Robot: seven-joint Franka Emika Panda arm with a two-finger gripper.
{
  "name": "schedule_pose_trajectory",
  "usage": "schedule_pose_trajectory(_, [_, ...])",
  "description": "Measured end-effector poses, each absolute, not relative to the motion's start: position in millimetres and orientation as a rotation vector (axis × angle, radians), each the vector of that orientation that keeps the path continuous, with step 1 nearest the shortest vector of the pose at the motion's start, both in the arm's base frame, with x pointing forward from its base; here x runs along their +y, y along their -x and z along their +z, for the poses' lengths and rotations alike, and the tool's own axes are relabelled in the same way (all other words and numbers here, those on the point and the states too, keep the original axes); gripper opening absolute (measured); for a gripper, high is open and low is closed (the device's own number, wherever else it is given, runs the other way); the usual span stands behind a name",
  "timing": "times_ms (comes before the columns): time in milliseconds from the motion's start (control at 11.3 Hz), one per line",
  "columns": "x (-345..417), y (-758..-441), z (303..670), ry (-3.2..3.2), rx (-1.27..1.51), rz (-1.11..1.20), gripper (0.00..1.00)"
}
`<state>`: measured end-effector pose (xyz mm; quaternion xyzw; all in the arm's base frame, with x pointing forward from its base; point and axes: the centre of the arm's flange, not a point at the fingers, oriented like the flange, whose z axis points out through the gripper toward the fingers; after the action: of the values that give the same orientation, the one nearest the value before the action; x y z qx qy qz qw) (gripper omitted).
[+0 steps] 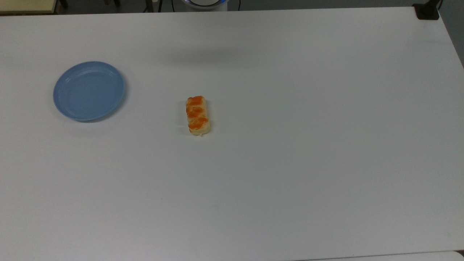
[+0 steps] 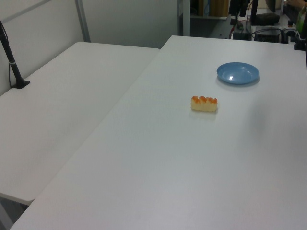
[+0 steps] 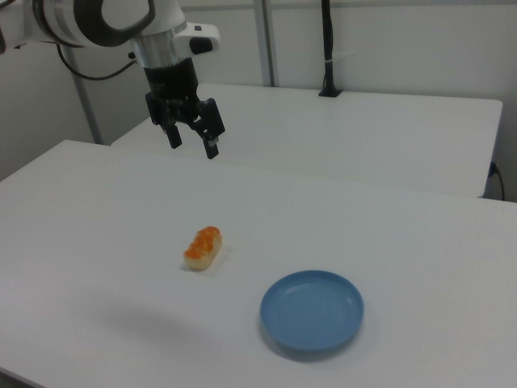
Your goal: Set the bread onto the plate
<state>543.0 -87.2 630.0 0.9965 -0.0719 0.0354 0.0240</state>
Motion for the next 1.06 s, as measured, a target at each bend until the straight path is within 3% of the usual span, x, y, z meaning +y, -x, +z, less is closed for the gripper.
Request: schedule_pose_trajectory(1061, [-84.1, -544.1, 628.3, -3.085, -0.209, 0.105, 1.0])
